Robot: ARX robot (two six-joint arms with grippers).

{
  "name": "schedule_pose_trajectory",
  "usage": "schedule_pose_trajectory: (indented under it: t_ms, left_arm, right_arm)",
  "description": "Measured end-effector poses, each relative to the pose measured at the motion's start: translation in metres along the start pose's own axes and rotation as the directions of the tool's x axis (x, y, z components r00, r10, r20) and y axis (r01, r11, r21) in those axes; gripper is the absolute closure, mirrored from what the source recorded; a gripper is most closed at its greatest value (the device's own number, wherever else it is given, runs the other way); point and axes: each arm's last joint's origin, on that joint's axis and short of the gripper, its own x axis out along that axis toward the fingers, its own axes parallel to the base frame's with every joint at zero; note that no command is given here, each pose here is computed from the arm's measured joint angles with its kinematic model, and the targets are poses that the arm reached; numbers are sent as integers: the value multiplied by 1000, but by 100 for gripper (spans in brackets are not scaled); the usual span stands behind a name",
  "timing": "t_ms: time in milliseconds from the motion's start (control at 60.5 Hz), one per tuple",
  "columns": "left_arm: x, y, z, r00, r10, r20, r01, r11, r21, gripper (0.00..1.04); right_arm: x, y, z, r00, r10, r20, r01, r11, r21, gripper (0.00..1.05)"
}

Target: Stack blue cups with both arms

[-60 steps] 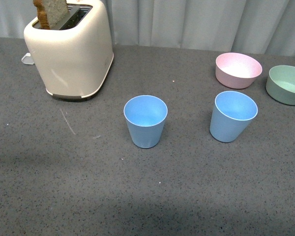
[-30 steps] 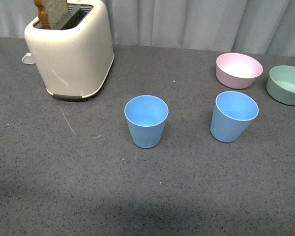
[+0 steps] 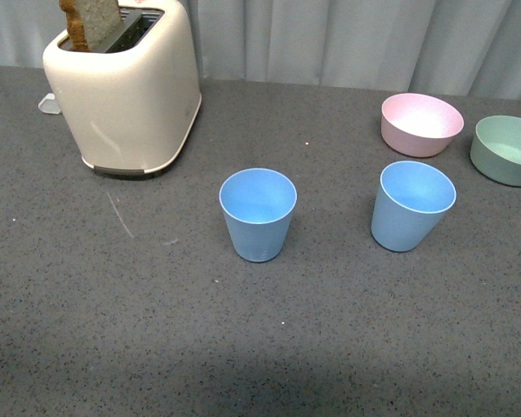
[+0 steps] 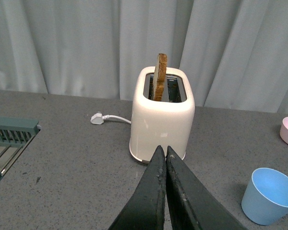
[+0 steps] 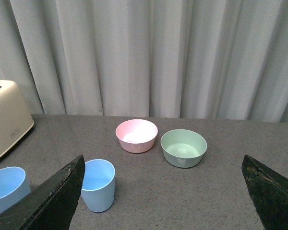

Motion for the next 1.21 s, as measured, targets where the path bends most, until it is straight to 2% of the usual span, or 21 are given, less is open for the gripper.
schedule_pose_trajectory:
  t_ms: [843,926,1207]
  left_arm:
    - [-23,0,2,1000,0,9,0,1000,0,101]
    - [-31,0,-3,1000,0,-25,0,1000,0,101]
    - [-34,0,-1,1000,0,3,0,1000,0,101]
  right_arm:
    - [0,0,0,1000,0,0,0,1000,0,10]
    - [0,0,0,1000,0,0,0,1000,0,10]
    - [0,0,0,1000,0,0,0,1000,0,10]
